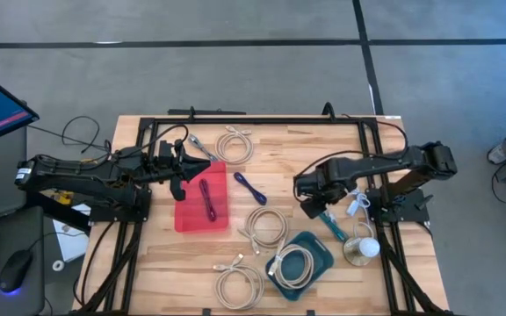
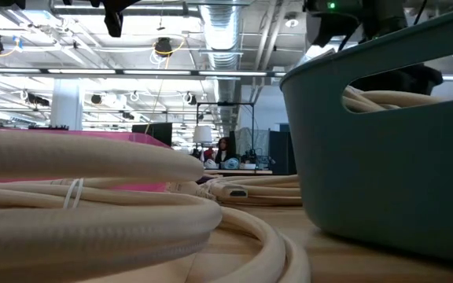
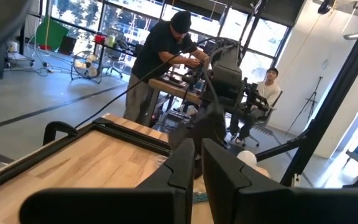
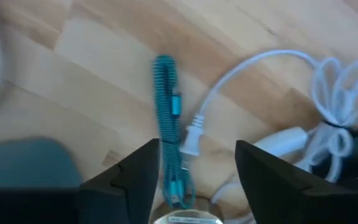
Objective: Pick & Place USB Port
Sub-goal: Put the blue charger cable into the red bin
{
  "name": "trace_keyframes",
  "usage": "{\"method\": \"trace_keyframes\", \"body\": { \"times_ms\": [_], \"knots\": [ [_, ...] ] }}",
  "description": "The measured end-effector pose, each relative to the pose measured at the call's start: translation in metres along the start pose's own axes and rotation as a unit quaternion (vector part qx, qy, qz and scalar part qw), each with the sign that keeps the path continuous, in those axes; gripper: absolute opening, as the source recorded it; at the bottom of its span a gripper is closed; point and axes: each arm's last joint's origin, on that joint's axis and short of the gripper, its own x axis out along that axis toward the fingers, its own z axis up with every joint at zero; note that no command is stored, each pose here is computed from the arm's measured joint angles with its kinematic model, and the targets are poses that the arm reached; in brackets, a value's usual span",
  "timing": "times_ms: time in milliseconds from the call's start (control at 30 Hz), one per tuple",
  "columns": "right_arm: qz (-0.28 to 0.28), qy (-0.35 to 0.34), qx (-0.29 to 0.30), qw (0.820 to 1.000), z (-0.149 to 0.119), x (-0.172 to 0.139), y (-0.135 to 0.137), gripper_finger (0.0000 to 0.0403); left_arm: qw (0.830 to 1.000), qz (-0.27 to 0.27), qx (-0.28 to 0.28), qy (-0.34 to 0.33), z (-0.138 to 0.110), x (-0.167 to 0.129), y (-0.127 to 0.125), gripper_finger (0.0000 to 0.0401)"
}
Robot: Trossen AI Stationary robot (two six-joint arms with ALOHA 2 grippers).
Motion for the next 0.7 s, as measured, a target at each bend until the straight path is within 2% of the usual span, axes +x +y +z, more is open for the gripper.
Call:
{"method": "trace_keyframes", "body": {
  "times_ms": [200, 433, 700],
  "knots": [
    [0.049, -0.030, -0.014, 0.998, -0.002, 0.008, 0.013, 0.0202, 1.000, 0.006, 0.002, -0.002, 0.000, 0.000, 0.000, 0.0030],
    [0.029, -0.021, -0.005, 0.999, -0.005, 0.024, 0.006, 0.0186, 1.000, 0.007, 0.001, -0.001, 0.000, 0.000, 0.000, 0.0030],
    [0.034, -0.020, 0.003, 0.999, -0.005, 0.037, 0.004, 0.0187, 1.000, 0.007, 0.001, -0.002, 0.000, 0.000, 0.000, 0.0030]
  ]
}}
